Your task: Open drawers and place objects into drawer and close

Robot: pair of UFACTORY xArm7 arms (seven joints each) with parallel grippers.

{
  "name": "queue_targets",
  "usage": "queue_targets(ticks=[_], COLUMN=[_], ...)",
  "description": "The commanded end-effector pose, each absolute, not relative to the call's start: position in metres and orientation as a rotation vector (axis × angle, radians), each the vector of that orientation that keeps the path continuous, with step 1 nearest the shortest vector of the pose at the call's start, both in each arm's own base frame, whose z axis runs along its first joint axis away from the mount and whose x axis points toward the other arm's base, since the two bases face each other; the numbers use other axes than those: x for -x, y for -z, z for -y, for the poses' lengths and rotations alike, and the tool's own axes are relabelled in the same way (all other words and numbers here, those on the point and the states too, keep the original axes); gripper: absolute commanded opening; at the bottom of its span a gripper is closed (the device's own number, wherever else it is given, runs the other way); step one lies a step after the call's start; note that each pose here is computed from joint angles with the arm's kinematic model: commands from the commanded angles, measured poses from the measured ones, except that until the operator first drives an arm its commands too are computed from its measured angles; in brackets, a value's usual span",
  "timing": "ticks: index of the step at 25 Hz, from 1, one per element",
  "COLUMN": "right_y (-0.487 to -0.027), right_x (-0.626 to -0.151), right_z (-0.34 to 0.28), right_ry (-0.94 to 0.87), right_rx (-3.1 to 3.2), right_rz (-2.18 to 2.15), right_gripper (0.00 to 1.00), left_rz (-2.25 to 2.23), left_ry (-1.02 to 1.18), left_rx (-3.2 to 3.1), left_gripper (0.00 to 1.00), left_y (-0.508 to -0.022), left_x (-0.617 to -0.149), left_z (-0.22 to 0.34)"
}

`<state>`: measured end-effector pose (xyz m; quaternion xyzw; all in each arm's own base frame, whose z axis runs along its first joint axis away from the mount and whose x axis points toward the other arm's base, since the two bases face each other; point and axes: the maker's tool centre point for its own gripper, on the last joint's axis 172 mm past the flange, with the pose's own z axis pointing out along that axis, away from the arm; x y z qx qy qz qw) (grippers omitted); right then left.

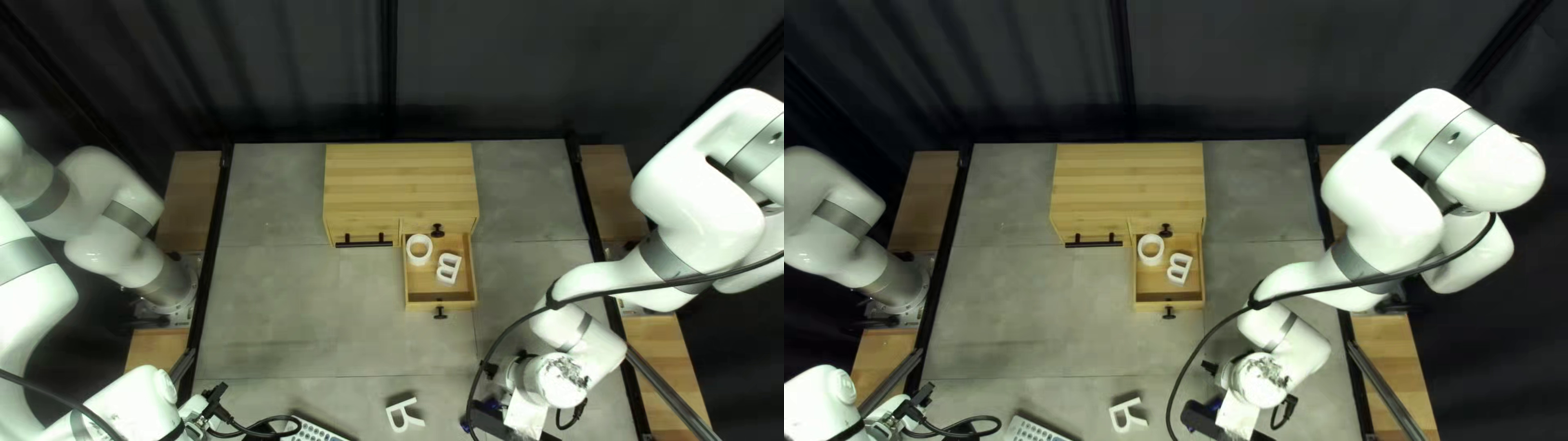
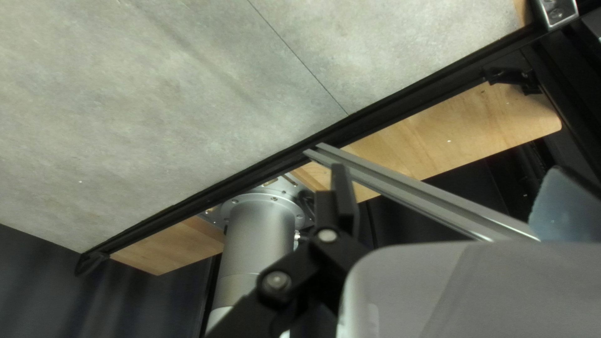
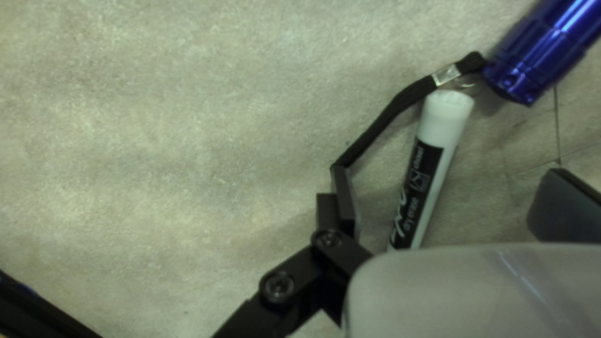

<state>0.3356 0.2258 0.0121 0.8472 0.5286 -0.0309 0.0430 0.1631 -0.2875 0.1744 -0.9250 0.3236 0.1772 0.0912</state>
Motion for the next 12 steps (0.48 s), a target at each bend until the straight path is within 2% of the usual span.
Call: queue_targets(ticks=[1,7,12], right_y=[-0.012,-0.032,-0.084], right_x=[-0.334,-0.329,-0.331], right_z=[-0.225,-0.214,-0.177], right_ry=[0.099,0.119,0.186], right_rx=[-2.587,-2.573,-2.532], right_rz=[-1.620,-1.619,-1.603], right_gripper=[0.00,0.00,0.00], left_rz=[-0.962,-0.962,-0.962], left_ry=[-0.526,-0.526,-0.526], left_rx=[2.748,2.748,2.748], left_gripper=[1.00,1.00,1.00], left_y=[-0.174,-0.174,-0.174], left_x=[-0.163,-0.163,-0.163], left_z=[0.288,0.288,0.288])
